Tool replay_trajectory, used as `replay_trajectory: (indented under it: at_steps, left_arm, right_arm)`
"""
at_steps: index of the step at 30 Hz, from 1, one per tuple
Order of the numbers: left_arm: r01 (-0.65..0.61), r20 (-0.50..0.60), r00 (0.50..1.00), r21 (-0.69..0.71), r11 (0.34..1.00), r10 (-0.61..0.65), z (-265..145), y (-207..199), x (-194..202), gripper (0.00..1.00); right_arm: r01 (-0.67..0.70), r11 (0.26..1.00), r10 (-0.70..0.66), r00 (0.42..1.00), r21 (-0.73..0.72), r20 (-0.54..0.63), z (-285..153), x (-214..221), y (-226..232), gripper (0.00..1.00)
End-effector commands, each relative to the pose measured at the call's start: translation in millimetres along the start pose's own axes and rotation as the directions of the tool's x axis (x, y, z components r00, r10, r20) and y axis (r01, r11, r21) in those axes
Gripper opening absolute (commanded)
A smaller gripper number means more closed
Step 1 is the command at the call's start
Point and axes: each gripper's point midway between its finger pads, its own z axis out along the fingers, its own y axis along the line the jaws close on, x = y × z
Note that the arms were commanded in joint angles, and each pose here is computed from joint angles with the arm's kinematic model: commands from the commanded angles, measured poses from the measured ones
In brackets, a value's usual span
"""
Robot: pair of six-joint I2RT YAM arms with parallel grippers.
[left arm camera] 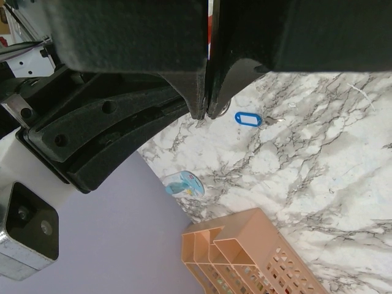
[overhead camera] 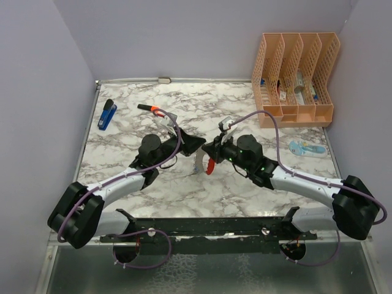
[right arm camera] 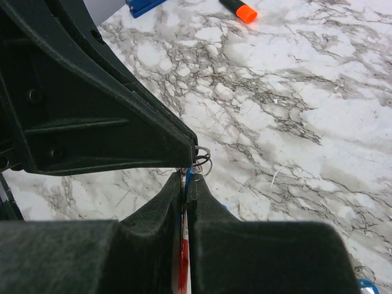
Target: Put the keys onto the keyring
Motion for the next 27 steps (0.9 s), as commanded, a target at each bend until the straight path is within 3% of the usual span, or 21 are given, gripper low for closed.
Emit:
replay_trajectory:
  at_steps: [1,8,16,24,27]
  left_arm:
    - [-0.015,0.04,0.999,-0.007,1.0,0.015,7,1,-4,0.0]
    - [-0.025,0.071,0.997,0.015,1.0,0.024,5,-3,-9,0.0]
    - [-0.052,0.117,0.992,0.046,0.998,0.046,2,-8,-15,0.0]
    - [-0.087,0.152,0.986,0.078,0.993,0.075,-1,-16,-21,0.0]
    - [-0.093,0.162,0.984,0.087,0.992,0.077,-1,-19,-24,0.0]
  right_arm:
    - [0.015,0.941,0.022,0.994,-0.338,0.105,-4,-48,80,0.02]
    - [-0.026,0.938,0.058,0.995,-0.346,0.082,-10,-43,81,0.02]
    - [-0.096,0.879,0.098,0.995,-0.466,-0.022,-8,-35,106,0.05]
    - [-0.14,0.856,0.13,0.99,-0.498,-0.053,-17,-34,113,0.15]
    - [-0.147,0.862,0.136,0.989,-0.485,-0.057,-24,-35,112,0.24]
